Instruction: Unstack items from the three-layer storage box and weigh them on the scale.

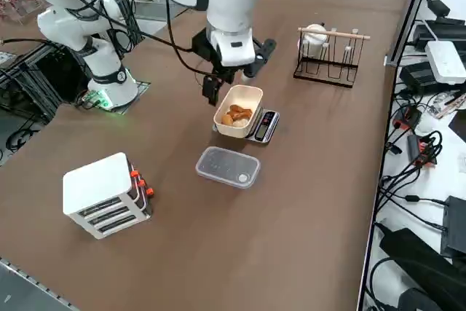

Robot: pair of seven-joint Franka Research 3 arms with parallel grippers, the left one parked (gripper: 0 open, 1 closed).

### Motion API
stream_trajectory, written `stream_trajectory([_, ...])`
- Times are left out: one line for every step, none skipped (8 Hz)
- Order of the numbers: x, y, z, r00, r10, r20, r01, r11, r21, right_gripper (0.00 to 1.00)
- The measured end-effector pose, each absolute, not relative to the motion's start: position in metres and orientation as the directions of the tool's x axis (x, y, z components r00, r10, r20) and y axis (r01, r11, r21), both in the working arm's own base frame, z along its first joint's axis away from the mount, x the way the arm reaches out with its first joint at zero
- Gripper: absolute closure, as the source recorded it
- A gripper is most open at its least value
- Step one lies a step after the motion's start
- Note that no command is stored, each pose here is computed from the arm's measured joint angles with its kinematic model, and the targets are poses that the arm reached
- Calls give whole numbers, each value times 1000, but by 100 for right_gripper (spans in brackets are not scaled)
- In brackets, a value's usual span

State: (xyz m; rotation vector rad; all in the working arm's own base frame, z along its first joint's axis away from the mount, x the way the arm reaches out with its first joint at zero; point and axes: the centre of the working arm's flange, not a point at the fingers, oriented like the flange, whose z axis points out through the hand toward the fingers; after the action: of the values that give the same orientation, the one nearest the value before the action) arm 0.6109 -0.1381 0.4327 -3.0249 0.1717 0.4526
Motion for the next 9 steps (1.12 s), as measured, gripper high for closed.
stream_trajectory([610,-141,443,948,-97,-302,-121,-991,-61,0])
stream_trajectory([611,-140,453,952,-103,-289,-131,-988,-82,0])
stream_trajectory([613,-136,472,958,-117,-261,-149,-983,-109,0])
stream_trajectory([614,-130,491,962,-132,-237,-163,-979,-119,0])
stream_trajectory([613,-120,507,966,-140,-219,-169,-978,-119,0])
stream_trajectory([612,-107,519,969,-141,-205,-166,-980,-112,0])
stream_trajectory([612,-91,526,971,-135,-197,-154,-984,-86,0])
stream_trajectory([609,-74,531,969,-126,-212,-140,-989,-54,0])
stream_trajectory([601,-56,531,963,-110,-247,-121,-992,-31,0])
